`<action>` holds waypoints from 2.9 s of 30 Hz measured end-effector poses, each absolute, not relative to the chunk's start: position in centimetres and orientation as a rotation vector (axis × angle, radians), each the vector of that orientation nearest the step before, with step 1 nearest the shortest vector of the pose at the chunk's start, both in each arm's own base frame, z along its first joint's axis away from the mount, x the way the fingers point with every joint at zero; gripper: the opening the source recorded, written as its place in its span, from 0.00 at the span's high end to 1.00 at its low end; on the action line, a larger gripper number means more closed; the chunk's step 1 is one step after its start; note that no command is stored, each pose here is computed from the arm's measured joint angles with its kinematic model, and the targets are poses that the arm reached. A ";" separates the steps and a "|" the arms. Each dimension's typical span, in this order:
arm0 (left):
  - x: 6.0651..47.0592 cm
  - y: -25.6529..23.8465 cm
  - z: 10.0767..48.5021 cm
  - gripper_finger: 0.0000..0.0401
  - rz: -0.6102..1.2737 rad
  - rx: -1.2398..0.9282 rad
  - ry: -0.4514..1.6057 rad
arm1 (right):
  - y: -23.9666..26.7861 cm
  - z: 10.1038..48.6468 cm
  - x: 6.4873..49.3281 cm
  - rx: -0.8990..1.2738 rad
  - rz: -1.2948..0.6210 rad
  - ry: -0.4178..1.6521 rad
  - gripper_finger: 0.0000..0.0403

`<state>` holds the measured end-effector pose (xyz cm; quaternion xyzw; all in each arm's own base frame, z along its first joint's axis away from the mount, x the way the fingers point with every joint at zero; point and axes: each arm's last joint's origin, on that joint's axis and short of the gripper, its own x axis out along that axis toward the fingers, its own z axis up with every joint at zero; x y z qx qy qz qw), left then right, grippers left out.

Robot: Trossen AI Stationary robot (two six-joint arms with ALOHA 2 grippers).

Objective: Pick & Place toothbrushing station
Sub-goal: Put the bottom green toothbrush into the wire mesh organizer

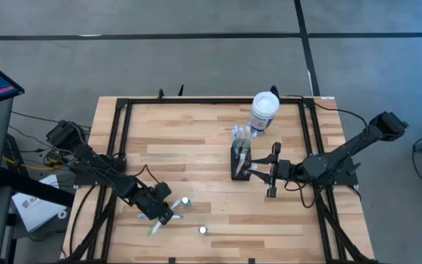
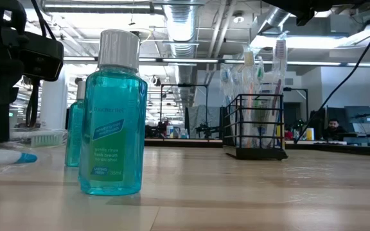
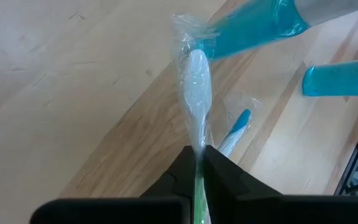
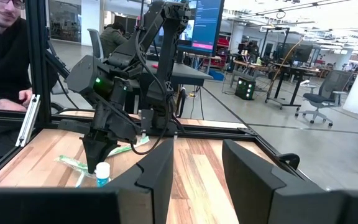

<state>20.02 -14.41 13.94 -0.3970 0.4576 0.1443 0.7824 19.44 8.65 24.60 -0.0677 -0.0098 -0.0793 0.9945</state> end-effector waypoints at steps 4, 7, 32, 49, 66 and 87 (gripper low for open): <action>20.0 -14.4 14.0 0.98 0.313 -0.857 0.985 | 8.7 24.6 19.4 -0.136 -0.159 -0.020 0.68; 20.0 -14.3 14.0 0.99 0.318 -0.853 0.973 | 8.7 24.6 19.4 -0.136 -0.159 -0.020 0.68; 17.5 -13.1 20.7 0.98 0.254 -0.717 0.561 | 8.7 24.5 19.4 -0.128 -0.157 -0.016 0.68; 18.7 -11.9 25.4 0.98 0.150 -0.410 0.199 | 8.7 24.5 19.4 -0.108 -0.153 -0.018 0.68; 25.3 -8.8 25.2 0.98 0.020 -0.286 -0.006 | 8.6 24.6 19.4 -0.089 -0.153 -0.025 0.68; 35.5 -9.4 28.7 0.98 0.017 -0.017 -0.082 | 8.6 24.6 19.4 -0.087 -0.152 -0.029 0.68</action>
